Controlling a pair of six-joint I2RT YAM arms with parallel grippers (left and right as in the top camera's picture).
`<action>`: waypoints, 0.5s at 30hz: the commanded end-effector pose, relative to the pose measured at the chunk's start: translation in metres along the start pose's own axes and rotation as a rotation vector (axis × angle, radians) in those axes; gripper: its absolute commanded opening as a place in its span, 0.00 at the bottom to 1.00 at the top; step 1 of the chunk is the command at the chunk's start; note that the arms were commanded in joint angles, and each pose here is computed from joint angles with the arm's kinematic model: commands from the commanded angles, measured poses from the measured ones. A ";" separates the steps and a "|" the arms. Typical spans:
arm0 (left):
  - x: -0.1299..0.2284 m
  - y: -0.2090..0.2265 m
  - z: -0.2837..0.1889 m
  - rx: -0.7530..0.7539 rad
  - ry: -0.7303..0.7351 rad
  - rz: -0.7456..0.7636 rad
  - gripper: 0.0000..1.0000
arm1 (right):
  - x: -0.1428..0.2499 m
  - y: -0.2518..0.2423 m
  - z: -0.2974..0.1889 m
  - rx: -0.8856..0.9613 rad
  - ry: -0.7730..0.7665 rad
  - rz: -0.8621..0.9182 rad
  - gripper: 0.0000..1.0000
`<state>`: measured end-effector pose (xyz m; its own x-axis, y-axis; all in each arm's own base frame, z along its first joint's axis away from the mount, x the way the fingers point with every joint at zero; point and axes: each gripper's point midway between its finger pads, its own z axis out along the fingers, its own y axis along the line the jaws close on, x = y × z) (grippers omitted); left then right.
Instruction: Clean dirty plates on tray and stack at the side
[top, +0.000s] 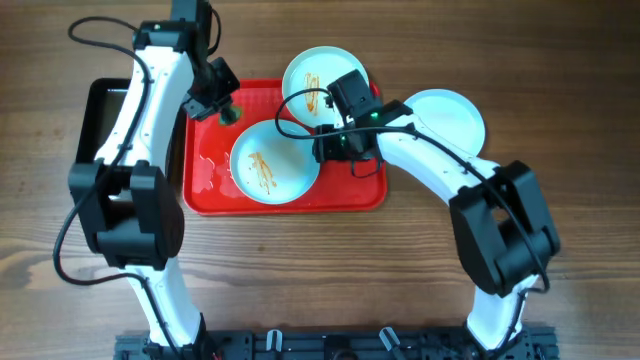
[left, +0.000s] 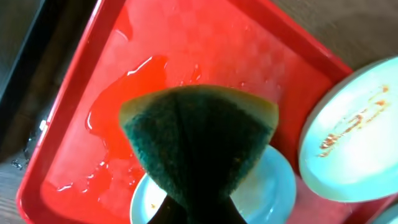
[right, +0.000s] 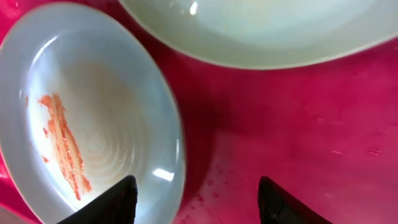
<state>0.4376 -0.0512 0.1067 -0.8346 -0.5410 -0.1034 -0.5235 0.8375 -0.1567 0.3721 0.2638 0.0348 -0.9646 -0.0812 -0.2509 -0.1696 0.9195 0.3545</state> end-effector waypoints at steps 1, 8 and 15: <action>-0.004 0.000 0.002 -0.004 -0.024 -0.016 0.04 | -0.007 0.017 0.006 -0.084 -0.005 0.007 0.58; -0.023 0.026 0.000 -0.014 -0.032 -0.087 0.04 | -0.003 0.016 0.035 -0.005 -0.028 0.053 0.35; -0.014 0.033 0.000 -0.039 0.004 -0.090 0.04 | 0.013 0.007 0.048 0.062 0.010 0.143 0.05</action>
<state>0.4357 -0.0171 0.1035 -0.7930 -0.6021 -0.0930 -0.5885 0.7965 -0.1388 0.3660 0.2920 0.0050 -0.9765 -0.0084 -0.2155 -0.0872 0.9291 0.3593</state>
